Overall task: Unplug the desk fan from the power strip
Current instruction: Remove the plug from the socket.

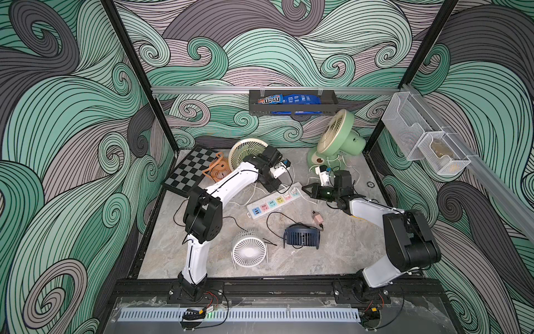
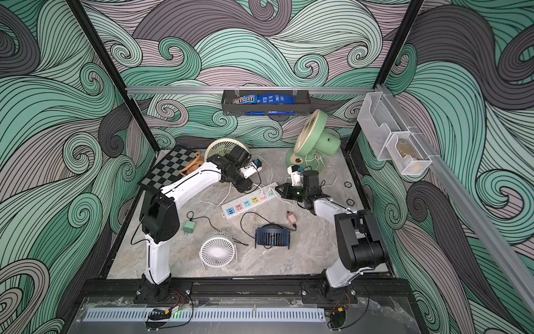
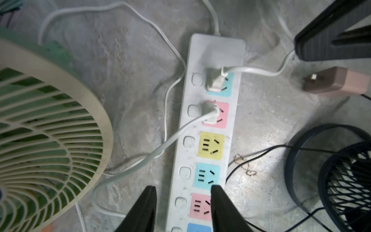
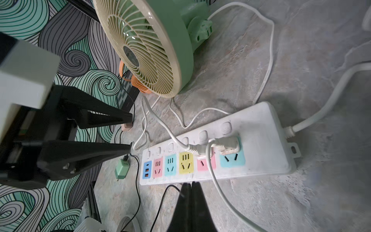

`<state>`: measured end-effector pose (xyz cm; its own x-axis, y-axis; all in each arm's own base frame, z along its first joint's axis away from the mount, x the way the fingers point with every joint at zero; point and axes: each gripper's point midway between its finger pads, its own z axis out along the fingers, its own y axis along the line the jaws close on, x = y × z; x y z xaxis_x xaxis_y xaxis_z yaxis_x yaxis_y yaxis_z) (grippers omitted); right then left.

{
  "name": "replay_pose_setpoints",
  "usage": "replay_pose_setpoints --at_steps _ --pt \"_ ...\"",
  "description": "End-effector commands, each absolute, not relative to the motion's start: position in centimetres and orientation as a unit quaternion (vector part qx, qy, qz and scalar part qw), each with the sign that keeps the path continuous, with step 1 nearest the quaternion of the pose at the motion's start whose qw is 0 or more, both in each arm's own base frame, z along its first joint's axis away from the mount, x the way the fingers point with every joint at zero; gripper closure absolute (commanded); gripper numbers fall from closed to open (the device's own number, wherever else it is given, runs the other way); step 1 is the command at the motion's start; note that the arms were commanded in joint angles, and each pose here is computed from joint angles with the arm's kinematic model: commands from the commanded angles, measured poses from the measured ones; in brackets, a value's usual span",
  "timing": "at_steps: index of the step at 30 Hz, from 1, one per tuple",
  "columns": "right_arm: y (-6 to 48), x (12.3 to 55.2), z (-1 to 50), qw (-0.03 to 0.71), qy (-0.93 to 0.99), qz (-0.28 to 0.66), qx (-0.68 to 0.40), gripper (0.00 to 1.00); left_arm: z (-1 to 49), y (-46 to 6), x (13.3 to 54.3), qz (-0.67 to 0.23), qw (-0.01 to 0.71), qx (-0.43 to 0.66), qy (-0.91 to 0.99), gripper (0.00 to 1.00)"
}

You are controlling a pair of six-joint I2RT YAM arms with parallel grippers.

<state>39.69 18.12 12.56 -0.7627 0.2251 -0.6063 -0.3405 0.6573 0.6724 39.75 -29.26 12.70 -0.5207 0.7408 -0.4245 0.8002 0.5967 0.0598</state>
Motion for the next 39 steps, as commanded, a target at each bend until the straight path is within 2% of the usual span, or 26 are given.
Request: replay_pose_setpoints --at_steps 1,10,32,39 --pt "19.4 39.8 11.8 0.340 0.840 0.419 -0.055 1.00 13.0 -30.1 41.1 -0.073 0.241 0.434 0.865 0.53" --pt "20.5 40.1 8.5 0.327 0.863 0.380 -0.060 1.00 11.6 -31.0 40.9 -0.087 0.227 0.444 0.863 0.52" --pt "20.9 40.3 4.8 0.299 0.882 0.364 -0.003 1.00 9.0 -34.6 40.3 -0.100 0.202 0.470 0.853 0.50" --pt "20.7 39.9 4.4 0.295 0.884 0.363 0.003 1.00 8.2 -36.0 40.1 -0.100 0.194 0.473 0.854 0.53"
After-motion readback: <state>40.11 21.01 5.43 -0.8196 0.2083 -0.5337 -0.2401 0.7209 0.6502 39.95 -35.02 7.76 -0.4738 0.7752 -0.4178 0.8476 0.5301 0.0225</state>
